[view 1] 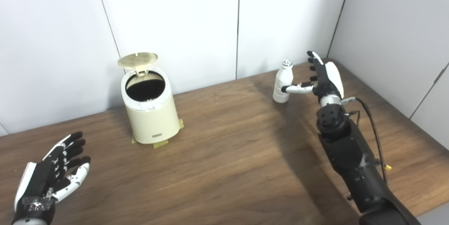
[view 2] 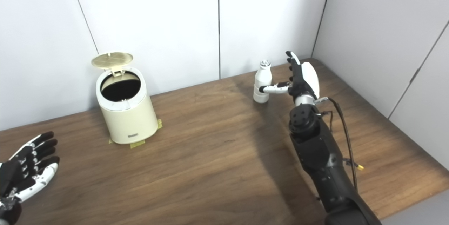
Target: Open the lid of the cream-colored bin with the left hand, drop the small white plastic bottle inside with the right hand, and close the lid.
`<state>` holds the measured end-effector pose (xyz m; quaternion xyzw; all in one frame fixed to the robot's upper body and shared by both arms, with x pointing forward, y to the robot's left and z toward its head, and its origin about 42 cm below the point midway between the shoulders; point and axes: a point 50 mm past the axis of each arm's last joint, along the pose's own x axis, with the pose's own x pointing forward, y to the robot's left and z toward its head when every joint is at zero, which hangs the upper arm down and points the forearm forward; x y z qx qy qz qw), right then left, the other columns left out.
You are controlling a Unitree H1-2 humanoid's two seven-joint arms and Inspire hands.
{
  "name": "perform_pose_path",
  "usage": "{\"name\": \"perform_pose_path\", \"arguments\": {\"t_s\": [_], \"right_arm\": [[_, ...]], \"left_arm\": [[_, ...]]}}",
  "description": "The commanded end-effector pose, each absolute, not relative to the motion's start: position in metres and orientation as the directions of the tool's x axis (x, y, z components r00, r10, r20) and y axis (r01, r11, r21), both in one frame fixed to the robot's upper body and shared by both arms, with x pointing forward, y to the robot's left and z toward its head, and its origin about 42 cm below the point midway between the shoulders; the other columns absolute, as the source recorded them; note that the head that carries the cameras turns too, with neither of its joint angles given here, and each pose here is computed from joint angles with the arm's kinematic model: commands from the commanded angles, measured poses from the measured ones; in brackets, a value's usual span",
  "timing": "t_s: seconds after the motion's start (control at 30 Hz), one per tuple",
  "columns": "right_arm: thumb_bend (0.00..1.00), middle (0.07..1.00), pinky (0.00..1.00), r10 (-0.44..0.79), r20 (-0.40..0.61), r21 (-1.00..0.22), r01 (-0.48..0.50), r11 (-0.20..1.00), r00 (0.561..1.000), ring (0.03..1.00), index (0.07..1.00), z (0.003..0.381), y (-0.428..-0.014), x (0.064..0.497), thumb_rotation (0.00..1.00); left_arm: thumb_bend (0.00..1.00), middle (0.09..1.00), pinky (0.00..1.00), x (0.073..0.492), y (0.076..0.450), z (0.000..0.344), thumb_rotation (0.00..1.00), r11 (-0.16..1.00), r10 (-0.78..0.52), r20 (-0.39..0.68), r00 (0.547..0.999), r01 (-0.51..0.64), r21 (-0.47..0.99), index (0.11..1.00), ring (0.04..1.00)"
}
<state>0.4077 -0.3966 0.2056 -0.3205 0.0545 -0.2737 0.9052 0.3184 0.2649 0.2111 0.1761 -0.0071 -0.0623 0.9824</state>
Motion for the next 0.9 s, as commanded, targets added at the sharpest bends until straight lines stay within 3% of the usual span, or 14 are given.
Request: {"name": "perform_pose_path", "arguments": {"t_s": [0.0,0.67,0.87], "right_arm": [[0.92,0.903,0.71,-0.517,0.169,-0.605,0.503,0.617,0.839,0.857,0.926,0.238,-0.399,0.422,0.11],[0.88,0.847,0.65,-0.519,0.151,-0.613,0.492,0.618,0.841,0.768,0.880,0.229,-0.392,0.441,0.13],[0.86,0.832,0.68,-0.529,0.143,-0.581,0.504,0.639,0.836,0.779,0.866,0.227,-0.393,0.437,0.11]], "left_arm": [[0.20,0.872,0.86,0.322,0.263,0.235,0.00,0.922,-0.134,0.075,0.988,0.096,0.376,0.900,0.880],[0.19,0.883,0.87,0.320,0.260,0.238,0.00,0.917,-0.149,0.079,0.986,0.108,0.384,0.912,0.888],[0.19,0.886,0.88,0.319,0.259,0.238,0.00,0.915,-0.152,0.080,0.985,0.110,0.387,0.907,0.897]]}}
